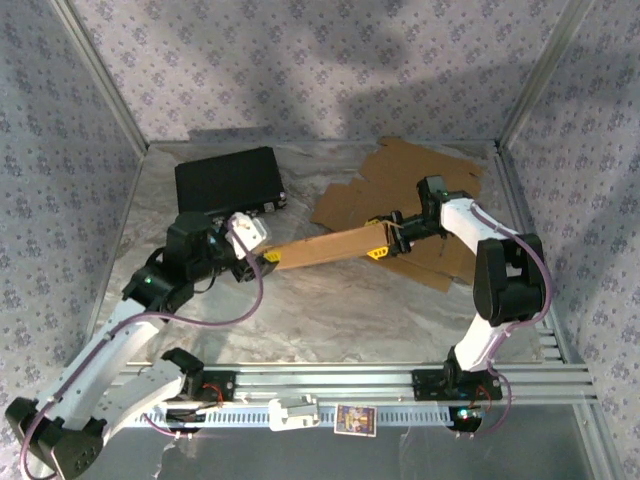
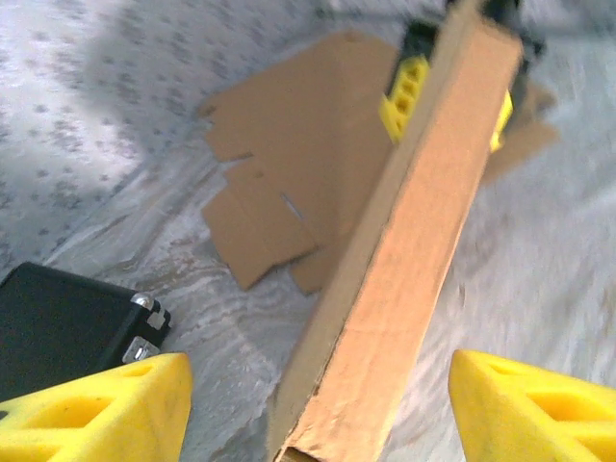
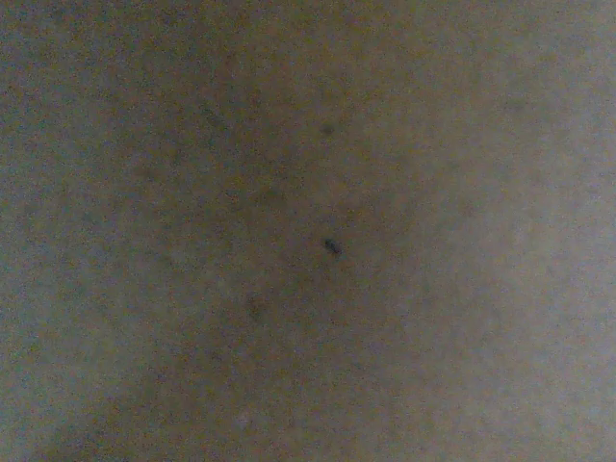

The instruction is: Fold the paper box

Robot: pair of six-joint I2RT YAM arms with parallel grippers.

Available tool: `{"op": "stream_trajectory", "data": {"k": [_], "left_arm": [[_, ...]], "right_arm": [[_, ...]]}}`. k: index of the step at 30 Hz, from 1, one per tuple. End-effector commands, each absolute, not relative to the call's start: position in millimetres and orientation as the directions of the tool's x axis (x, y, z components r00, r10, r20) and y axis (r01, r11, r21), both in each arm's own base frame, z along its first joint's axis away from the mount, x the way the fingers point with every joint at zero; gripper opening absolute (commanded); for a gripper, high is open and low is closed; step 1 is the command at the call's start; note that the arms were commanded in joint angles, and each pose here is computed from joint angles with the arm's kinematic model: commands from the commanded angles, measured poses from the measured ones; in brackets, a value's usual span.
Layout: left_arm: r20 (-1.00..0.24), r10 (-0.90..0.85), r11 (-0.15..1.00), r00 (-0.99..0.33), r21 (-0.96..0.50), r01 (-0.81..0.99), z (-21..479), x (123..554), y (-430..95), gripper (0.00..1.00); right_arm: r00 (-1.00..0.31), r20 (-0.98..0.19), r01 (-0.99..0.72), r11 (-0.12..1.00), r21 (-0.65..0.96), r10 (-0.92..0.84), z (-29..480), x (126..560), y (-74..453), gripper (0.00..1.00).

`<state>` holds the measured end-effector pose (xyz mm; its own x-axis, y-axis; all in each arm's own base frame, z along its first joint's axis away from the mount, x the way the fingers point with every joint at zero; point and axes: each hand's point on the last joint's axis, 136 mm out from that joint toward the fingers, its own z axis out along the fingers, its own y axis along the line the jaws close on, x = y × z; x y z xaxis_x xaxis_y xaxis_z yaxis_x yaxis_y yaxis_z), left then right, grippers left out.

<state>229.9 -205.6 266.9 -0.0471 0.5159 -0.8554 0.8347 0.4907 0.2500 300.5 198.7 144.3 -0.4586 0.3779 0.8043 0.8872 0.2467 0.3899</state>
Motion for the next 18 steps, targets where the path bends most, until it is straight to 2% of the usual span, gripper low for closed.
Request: {"op": "stream_trajectory", "data": {"k": [1, 8, 18], "left_arm": [[-0.744, 0.656, 0.247, 0.13, 0.374, 0.894, 249.3, 214.6, -214.6, 0.72], [-0.678, 0.713, 0.114, 0.18, 0.364, 0.924, 223.3, 210.6, -229.6, 0.72], [-0.642, 0.736, 0.002, 0.216, 0.322, 0.947, 198.1, 194.9, -252.8, 0.72]], "right_arm": [[-0.392, 0.829, 0.913, 0.279, 0.297, 0.4, 137.4, 272.4, 193.3, 0.42], [-0.362, 0.842, 0.922, 0.29, 0.258, 0.401, 132.6, 253.9, 192.8, 0.4], [-0.341, 0.848, 0.929, 0.285, 0.238, 0.405, 124.8, 252.8, 200.2, 0.4]]}}
